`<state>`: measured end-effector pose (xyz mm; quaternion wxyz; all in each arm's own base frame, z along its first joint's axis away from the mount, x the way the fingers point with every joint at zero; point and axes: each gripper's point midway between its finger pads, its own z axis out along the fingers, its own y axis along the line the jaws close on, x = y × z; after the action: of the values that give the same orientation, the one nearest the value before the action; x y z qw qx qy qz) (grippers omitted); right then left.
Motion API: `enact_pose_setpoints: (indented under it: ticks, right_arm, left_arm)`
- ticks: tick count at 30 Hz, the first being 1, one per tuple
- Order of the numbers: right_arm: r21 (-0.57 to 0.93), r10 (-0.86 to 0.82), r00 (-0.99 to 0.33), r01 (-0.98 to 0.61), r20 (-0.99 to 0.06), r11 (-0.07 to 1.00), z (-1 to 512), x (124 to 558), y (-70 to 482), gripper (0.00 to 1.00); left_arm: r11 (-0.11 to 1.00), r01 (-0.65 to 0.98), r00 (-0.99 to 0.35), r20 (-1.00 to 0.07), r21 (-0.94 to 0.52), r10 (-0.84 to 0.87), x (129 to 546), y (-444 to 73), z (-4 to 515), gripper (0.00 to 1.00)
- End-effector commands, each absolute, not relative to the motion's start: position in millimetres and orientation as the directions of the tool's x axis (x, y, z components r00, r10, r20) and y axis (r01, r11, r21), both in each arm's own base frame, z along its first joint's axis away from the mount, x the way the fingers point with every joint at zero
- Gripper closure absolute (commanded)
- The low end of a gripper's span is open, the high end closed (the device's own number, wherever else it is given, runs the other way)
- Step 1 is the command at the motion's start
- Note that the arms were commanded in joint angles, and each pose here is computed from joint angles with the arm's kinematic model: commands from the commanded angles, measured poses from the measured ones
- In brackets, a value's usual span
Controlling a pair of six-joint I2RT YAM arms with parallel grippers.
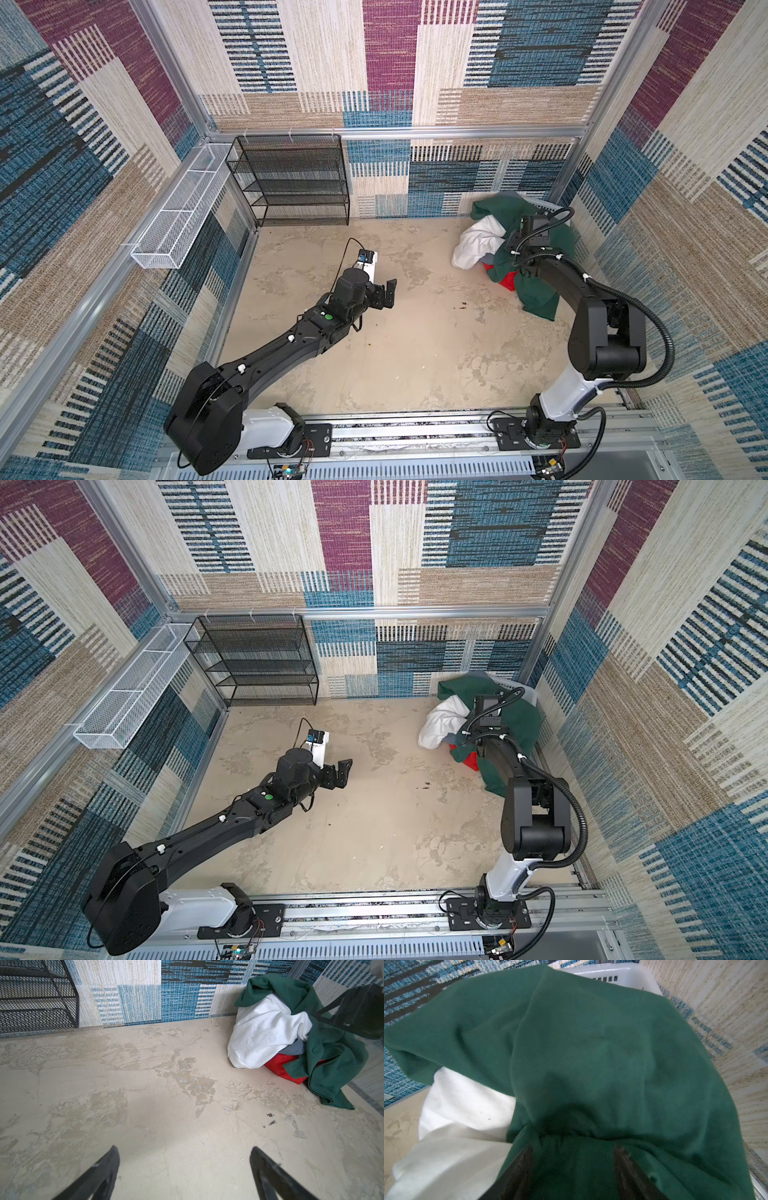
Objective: Fold and stack the t-shirts
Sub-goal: 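Pull the green t-shirt out of the basket with the right gripper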
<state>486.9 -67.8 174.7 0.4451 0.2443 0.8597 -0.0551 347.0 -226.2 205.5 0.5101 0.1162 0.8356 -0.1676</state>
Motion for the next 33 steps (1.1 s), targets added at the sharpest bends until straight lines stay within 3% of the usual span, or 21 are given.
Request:
enact_pose_setpoints:
  ticks: [1,6,13,18,33]
  right_arm:
    - [0.183,0.405,-0.494,0.437,-0.769,0.88,172.0,489.2,-63.1,0.37]
    - [0.202,0.433,-0.53,0.438,-0.729,0.876,154.4,483.6,-64.4,0.46]
    - [0.213,0.442,-0.518,0.442,-0.733,0.871,152.8,476.7,-67.7,0.74]
    - [0.246,0.447,-0.494,0.42,-0.746,0.874,160.3,478.5,-68.7,1.0]
    - [0.351,0.442,-0.371,0.288,-0.817,0.891,240.6,459.6,-49.8,1.0]
  left_arm:
    - [0.915,0.359,-0.463,-0.886,-0.184,0.004,344.4,-225.3,205.9,0.02]
    - [0.918,0.351,-0.463,-0.886,-0.186,-0.003,342.9,-222.7,205.4,0.02]
    - [0.92,0.346,-0.463,-0.886,-0.187,-0.006,342.6,-221.8,203.4,0.02]
    - [0.92,0.345,-0.471,-0.882,-0.185,-0.001,342.2,-221.5,202.0,0.02]
    - [0.903,0.376,-0.473,-0.881,-0.209,-0.007,340.0,-228.3,212.3,0.02]
